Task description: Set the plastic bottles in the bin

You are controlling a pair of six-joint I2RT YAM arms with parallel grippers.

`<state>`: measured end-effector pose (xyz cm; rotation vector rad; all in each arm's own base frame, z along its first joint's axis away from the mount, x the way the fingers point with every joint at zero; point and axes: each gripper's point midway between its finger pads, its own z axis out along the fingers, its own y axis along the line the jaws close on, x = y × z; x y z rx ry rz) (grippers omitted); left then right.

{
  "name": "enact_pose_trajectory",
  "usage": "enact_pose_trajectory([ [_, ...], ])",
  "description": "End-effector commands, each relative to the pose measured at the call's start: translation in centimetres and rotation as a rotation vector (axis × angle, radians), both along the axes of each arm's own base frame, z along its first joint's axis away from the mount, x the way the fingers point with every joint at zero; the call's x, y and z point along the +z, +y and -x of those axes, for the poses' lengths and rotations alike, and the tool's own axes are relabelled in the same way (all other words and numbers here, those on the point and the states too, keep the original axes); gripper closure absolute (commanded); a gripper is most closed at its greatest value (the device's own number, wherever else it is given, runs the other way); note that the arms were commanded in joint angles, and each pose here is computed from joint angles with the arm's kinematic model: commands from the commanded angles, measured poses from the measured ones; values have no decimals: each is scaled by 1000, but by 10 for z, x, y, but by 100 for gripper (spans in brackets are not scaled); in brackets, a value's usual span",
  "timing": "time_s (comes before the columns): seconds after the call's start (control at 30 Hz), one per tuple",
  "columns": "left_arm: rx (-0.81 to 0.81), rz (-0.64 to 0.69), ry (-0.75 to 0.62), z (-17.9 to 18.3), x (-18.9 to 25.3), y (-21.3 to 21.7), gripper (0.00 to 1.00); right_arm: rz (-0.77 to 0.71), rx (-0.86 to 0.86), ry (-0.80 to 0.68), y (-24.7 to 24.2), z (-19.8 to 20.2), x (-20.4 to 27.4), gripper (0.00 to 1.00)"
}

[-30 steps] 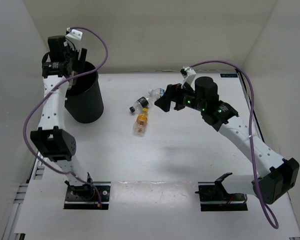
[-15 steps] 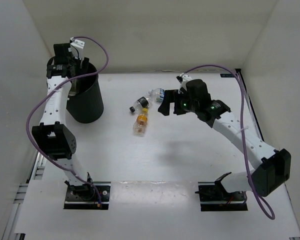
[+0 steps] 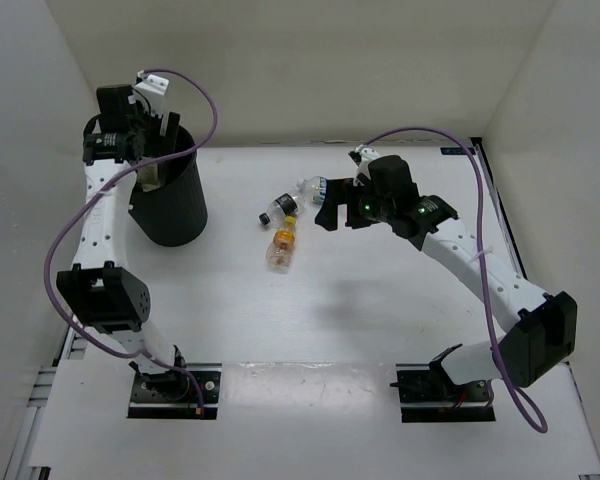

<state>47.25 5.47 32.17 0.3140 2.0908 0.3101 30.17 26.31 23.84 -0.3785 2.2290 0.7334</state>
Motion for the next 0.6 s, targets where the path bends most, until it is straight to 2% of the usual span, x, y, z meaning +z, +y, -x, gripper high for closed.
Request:
enact_pose_trajectory([
  [0.0, -106, 176, -32, 15, 23, -17, 1, -26, 21, -45, 5, -4, 20, 0],
  [0.07, -120, 274, 20, 2, 15, -17, 1, -31, 21, -53, 4, -2, 23, 0],
  [0.1, -97, 287, 107, 8, -1, -16, 1, -31, 21, -53, 4, -2, 23, 0],
  [0.2, 23, 231, 162, 2, -11, 8, 1, -24, 26, -56, 1, 2, 21, 0],
  [0.27, 18, 164, 146, 2, -9, 8, 1, -24, 26, -56, 1, 2, 21, 0],
  [0.3, 13, 125, 161, 14, -17, 7, 1, -24, 26, -56, 0, 4, 20, 0],
  [0.33, 57, 38, 107, 8, -12, 18, 1, -24, 26, -56, 0, 4, 20, 0],
  [0.37, 48, -16, 143, 13, -29, 18, 1, -24, 26, -56, 0, 4, 20, 0],
  [0.4, 47, -23, 144, 13, -29, 16, 1, -24, 26, -56, 0, 4, 20, 0],
  [0.47, 9, 68, 115, 18, -13, 11, 1, -24, 26, -56, 0, 4, 20, 0],
  [0.57, -7, 113, 26, 23, 13, 5, 1, -24, 26, -56, 0, 4, 20, 0],
])
